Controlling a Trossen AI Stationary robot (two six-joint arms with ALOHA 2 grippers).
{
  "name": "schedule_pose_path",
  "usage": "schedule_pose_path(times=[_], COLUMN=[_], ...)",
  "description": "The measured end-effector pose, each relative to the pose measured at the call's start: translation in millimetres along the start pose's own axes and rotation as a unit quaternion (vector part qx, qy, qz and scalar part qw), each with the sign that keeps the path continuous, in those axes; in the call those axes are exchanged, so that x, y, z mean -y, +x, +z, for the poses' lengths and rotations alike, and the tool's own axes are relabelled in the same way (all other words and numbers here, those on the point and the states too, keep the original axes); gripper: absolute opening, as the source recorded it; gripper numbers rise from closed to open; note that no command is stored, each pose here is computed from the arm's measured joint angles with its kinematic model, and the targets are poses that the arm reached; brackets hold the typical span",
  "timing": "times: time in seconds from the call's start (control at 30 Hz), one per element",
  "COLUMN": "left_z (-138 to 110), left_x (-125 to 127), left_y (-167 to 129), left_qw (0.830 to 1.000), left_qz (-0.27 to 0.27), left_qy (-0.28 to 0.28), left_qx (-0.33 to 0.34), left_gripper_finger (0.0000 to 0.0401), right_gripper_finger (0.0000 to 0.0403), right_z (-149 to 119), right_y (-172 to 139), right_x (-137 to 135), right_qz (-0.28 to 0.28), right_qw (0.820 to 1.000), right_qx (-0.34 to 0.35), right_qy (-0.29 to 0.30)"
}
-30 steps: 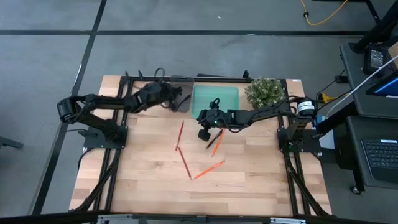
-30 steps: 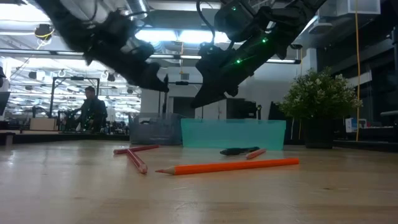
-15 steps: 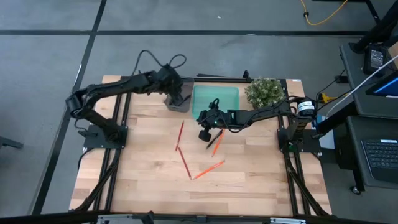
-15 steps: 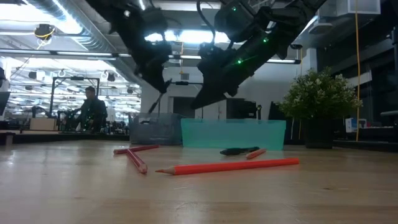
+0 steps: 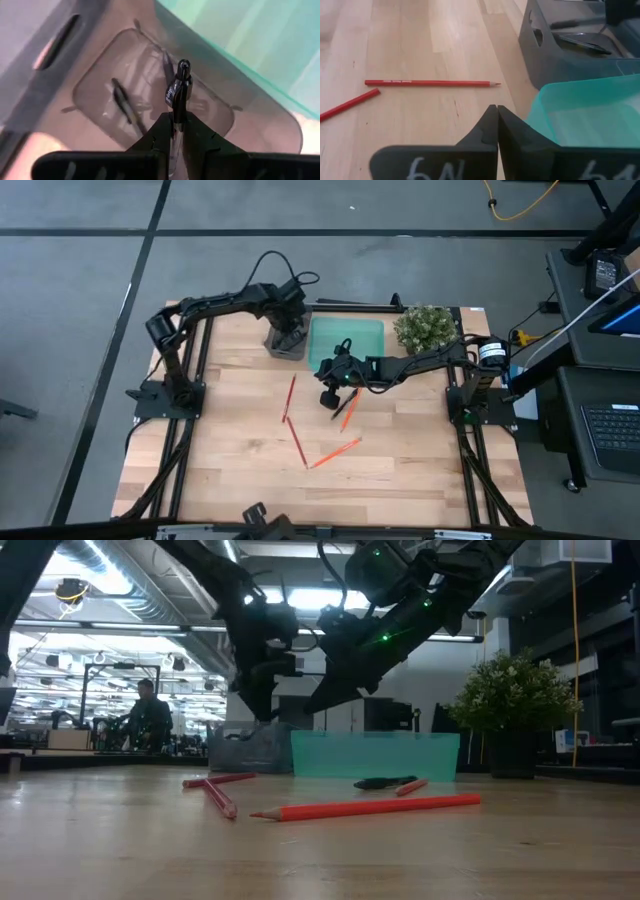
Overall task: Sort pens & pencils
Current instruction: Put the black pen into the black bin
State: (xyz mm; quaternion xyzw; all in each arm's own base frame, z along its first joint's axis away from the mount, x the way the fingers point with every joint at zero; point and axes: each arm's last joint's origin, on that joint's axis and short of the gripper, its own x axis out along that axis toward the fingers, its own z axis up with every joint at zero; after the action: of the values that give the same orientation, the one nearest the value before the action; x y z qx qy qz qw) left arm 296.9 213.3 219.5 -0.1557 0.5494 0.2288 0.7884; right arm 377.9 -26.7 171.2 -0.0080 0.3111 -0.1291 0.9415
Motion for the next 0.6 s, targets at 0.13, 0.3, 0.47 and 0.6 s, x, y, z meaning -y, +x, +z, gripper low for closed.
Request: schedule_pose_path(times=[0.13,0.3,0.47,0.6], left_z=[0.0,-0.3,0.7,1.6], left_x=[-5.0,-7.6,-5.3,-0.1], left_y=[8.3,9.1,9.0,9.1], left_qw=[1.0,1.0,0.999,0.999], left_qz=[-0.013,-0.019,-0.046,-0.048], left_qy=[-0.004,-0.001,0.003,0.012], left_qx=[-0.009,-0.01,-0.004,-0.001], left_gripper_finger=[0.0022,0.0022,0.0045,0.0085], right_gripper_finger=[0.0001,0.0,0.0,0.0], right_z=[0.0,0.1,0.2,0.1], right_y=[0.0,0.0,0.0,0.0], right_x=[0.2,0.2,0.1,0.1], right_qz=[0.0,0.0,0.0,0.0], right_qw=[1.0,1.0,1.0,1.0], right_qx=[0.0,0.0,0.001,0.001], right_qy=[-0.007,-0.008,-0.007,-0.007])
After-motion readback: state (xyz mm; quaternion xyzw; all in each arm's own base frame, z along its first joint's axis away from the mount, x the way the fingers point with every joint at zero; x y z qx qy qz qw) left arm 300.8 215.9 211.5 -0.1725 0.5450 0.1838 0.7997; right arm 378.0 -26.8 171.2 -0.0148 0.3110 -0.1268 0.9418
